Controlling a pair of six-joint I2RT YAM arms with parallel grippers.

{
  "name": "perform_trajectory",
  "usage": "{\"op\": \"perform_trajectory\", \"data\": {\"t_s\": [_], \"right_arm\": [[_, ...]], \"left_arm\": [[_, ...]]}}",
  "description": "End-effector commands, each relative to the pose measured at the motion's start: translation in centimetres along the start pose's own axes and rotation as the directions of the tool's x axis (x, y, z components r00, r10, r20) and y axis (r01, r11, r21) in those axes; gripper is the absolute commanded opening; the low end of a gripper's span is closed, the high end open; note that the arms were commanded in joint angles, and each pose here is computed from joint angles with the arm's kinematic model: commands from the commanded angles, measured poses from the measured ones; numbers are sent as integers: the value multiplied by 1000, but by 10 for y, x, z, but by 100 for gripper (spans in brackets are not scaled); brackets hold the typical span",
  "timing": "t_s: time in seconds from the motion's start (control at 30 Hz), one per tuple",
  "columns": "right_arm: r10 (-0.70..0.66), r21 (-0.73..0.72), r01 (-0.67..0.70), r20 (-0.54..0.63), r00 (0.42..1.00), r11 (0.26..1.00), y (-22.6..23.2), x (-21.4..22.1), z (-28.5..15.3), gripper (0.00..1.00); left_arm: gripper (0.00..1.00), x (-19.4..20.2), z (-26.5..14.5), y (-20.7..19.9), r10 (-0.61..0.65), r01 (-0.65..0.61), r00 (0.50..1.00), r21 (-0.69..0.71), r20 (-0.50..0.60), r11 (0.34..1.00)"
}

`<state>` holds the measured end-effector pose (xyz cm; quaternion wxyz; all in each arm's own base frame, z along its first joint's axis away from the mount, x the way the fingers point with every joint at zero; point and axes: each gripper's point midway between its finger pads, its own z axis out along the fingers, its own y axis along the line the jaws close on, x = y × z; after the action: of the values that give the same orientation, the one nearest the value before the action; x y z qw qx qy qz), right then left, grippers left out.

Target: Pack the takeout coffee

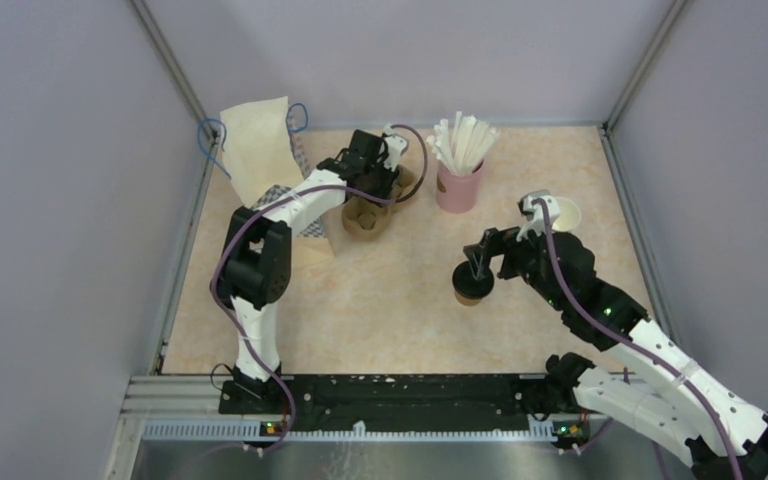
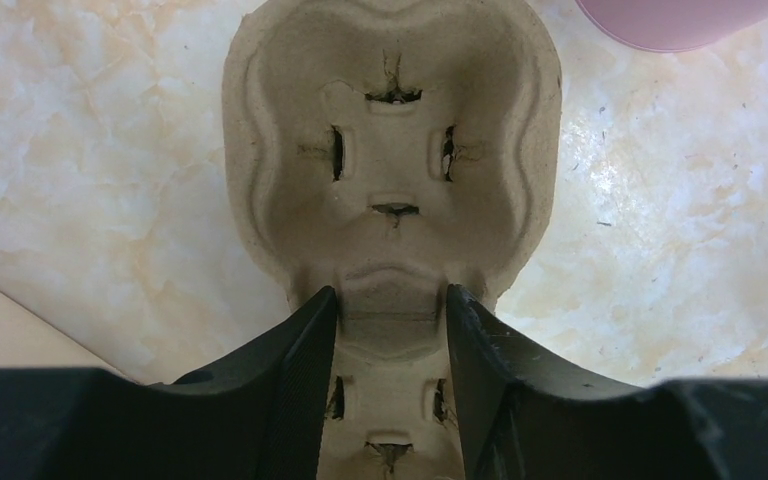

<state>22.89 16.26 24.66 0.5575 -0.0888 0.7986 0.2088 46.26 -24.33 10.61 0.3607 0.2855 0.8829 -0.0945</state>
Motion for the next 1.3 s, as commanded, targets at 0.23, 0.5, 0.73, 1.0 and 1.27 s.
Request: {"op": "perform_trajectory", "data": {"t_s": [0.23,0.5,0.73,1.0,1.27], "right_arm": [[10,-11,-10,47,999,1000,3,-11,2,94],[10,-12,-10,44,999,1000,3,-10,3,93],[8,-14,-7,39,999,1000,3,-6,5,93],[14,-17,-13,37,999,1000,4,-6,7,93],[49,-60,-50,-7,999,997,12,6,8,93]], "left_arm": [[41,-12,-1,-1,9,-10,999,21,47,1000],[39,-31,-17,0,-8,7,995,14,96,1000],[39,-51,-35,-4,-23,18,989,33,144,999],[41,-66,-49,-2,-21,17,984,26,179,1000],[41,-76,-69,-2,-23,19,978,21,205,1000]]}}
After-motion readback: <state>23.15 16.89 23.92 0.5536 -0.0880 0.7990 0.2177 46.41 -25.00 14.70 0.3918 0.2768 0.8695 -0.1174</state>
